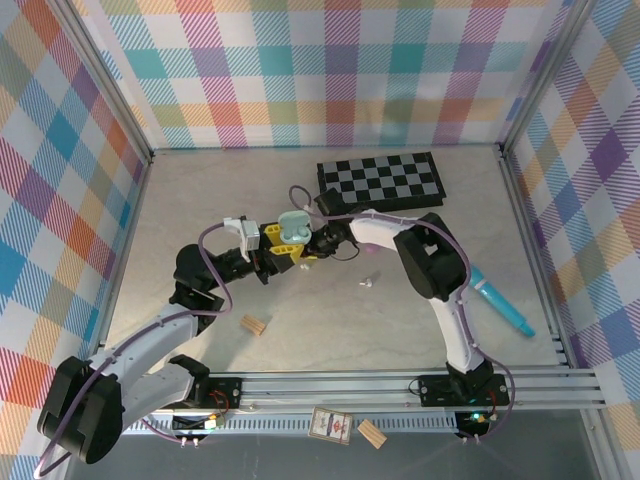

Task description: Insert the wireless bluetooth earbuds into the charging case

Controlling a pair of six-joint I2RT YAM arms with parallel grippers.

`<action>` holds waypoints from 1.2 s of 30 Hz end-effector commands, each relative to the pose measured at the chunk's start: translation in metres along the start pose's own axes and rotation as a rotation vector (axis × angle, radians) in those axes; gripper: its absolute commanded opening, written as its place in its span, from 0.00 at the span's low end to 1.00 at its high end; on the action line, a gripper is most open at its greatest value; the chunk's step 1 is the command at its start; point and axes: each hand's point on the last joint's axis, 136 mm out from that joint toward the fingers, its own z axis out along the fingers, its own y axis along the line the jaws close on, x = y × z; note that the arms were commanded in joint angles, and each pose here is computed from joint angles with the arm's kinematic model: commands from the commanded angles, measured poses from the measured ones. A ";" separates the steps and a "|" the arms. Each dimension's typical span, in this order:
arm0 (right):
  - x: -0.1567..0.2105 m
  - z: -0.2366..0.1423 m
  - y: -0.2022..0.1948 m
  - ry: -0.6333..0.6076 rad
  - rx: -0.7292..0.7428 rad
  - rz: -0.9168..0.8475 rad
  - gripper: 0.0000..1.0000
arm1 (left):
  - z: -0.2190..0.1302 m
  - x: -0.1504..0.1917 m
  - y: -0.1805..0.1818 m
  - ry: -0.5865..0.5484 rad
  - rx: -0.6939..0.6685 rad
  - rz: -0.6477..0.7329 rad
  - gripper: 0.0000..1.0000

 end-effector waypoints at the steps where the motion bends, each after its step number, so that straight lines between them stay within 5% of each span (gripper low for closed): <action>1: 0.035 -0.005 0.009 0.090 -0.035 0.006 0.44 | 0.000 -0.013 -0.003 -0.028 0.008 0.050 0.28; 11: 0.075 -0.027 0.020 0.069 -0.026 -0.001 0.43 | -0.001 -0.016 -0.004 -0.030 0.010 0.051 0.28; 20: 0.068 -0.054 0.013 -0.027 0.269 -0.208 0.46 | -0.006 -0.020 0.008 -0.059 -0.058 0.045 0.25; 36: 0.035 0.014 0.020 0.102 0.127 -0.199 0.46 | -0.018 -0.046 0.010 -0.137 -0.097 0.075 0.26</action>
